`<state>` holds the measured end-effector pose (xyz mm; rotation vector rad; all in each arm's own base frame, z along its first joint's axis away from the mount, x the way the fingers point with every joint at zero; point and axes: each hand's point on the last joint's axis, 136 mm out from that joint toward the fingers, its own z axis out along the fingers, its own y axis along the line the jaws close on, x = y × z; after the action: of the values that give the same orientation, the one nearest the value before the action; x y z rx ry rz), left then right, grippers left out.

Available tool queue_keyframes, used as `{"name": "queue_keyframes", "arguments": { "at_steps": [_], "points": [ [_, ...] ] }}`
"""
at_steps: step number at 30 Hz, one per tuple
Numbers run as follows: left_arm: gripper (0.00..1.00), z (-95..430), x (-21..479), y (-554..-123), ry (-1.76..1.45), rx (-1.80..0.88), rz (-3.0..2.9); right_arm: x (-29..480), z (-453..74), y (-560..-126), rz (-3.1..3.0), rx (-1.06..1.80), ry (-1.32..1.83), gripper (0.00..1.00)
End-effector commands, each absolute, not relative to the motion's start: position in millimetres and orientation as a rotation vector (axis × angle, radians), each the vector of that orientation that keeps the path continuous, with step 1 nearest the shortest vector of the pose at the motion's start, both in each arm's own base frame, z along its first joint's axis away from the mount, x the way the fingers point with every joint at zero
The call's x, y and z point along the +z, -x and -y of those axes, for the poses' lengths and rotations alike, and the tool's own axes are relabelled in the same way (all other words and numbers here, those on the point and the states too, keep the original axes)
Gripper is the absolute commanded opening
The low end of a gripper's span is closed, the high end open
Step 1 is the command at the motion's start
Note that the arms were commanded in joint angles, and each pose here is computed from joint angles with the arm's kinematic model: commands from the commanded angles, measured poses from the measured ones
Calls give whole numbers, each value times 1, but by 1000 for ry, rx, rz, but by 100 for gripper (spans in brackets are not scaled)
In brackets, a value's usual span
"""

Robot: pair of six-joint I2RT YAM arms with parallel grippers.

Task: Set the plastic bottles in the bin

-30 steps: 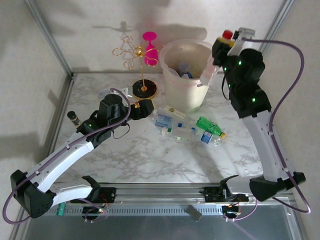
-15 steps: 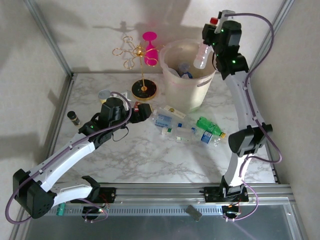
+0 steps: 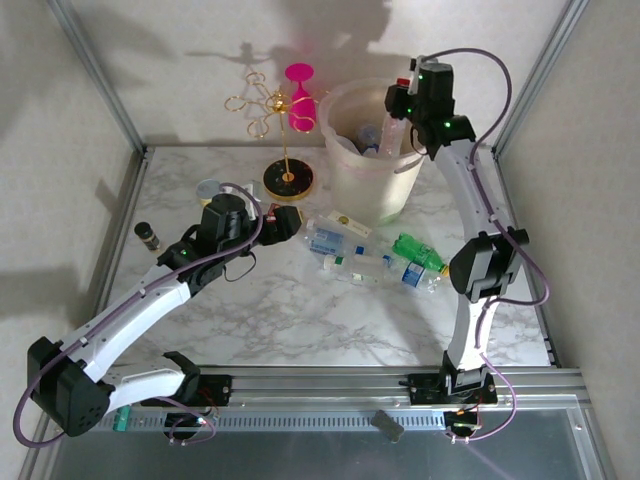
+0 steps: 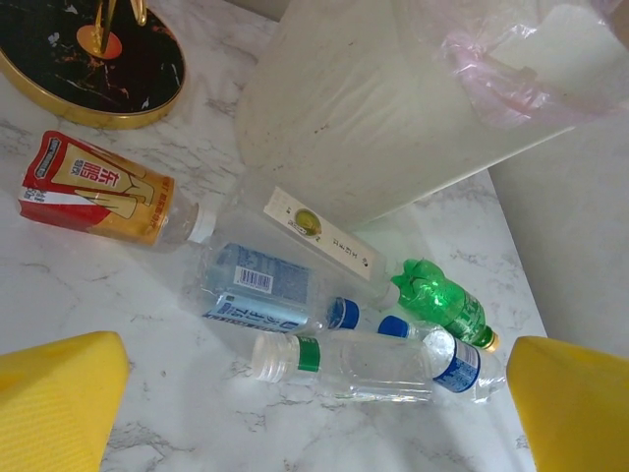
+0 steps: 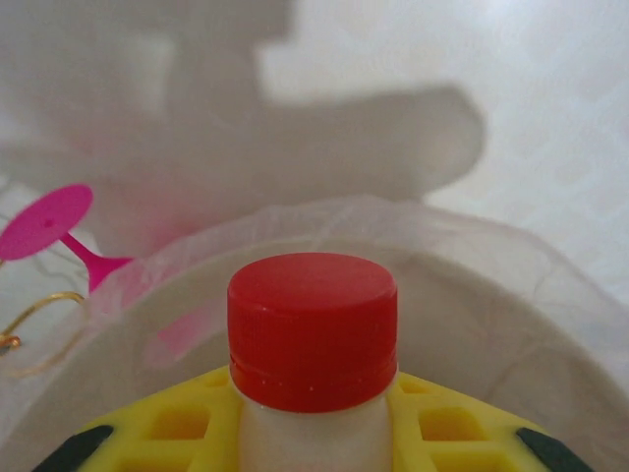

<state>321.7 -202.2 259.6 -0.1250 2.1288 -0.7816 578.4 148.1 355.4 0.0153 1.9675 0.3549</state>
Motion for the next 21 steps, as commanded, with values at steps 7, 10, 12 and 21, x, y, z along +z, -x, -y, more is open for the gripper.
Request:
{"name": "queue_keyframes", "arguments": {
  "at_steps": [7,10,12,21],
  "points": [
    [98,199,260,-324,112,-774,-2118,338,-154,-596,-2021,355,-4,56],
    [98,196,261,-325,123,-767,-2113,360,-150,-590,-1975,344,-4,61],
    [98,193,262,-325,131,-762,-2108,380,-146,-583,-1934,333,-4,62],
    [98,185,264,-326,200,-780,-2090,452,-139,-525,-1814,362,25,62]
  ]
}}
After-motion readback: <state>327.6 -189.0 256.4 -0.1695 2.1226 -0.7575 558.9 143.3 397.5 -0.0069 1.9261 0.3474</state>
